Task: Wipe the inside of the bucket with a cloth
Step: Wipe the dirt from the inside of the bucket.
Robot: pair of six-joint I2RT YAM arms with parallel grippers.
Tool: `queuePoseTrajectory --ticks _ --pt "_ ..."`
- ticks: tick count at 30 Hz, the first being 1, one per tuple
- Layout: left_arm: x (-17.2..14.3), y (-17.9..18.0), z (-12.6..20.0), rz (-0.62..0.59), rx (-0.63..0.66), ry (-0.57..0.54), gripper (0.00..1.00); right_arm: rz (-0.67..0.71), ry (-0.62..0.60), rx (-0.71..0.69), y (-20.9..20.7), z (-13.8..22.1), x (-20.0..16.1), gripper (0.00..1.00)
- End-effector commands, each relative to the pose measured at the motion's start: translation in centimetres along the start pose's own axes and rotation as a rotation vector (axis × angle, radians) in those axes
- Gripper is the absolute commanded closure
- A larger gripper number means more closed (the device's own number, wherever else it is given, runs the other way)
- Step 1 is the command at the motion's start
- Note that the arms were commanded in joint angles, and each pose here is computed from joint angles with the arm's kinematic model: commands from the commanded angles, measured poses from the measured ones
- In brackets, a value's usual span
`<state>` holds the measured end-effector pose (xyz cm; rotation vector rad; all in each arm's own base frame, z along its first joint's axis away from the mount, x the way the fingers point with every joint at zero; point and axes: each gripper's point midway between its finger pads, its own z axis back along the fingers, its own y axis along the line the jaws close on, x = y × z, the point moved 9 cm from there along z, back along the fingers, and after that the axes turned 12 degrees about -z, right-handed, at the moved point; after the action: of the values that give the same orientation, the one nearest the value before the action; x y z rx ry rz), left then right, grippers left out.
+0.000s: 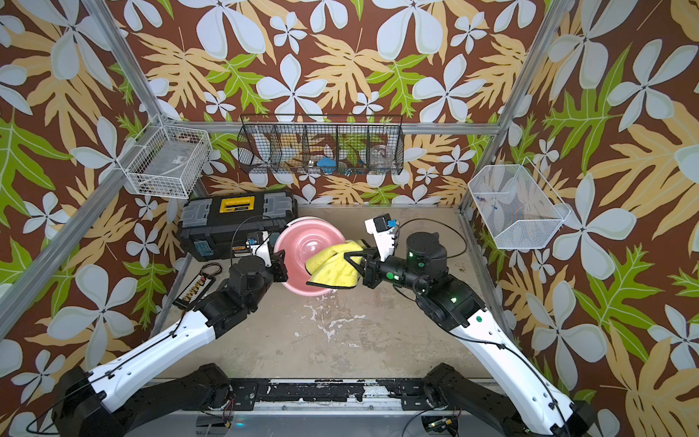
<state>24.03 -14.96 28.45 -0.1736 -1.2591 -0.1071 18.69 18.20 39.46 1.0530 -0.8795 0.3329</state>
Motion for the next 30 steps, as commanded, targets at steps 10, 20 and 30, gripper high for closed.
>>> queuePoseTrajectory --ticks 10,20,30 --pt "2.5 -0.8 1.7 0.103 -0.054 -0.076 1.0 0.001 -0.022 -0.22 -3.8 -7.1 -0.9 1.0" --pt "2.9 -1.6 1.7 0.142 -0.106 0.042 1.0 0.168 0.108 -0.432 -4.2 -13.2 -3.9 1.0" --pt "1.7 -2.0 1.6 0.192 -0.114 0.214 1.0 0.295 0.282 -0.695 -10.2 -16.0 -8.9 1.0"
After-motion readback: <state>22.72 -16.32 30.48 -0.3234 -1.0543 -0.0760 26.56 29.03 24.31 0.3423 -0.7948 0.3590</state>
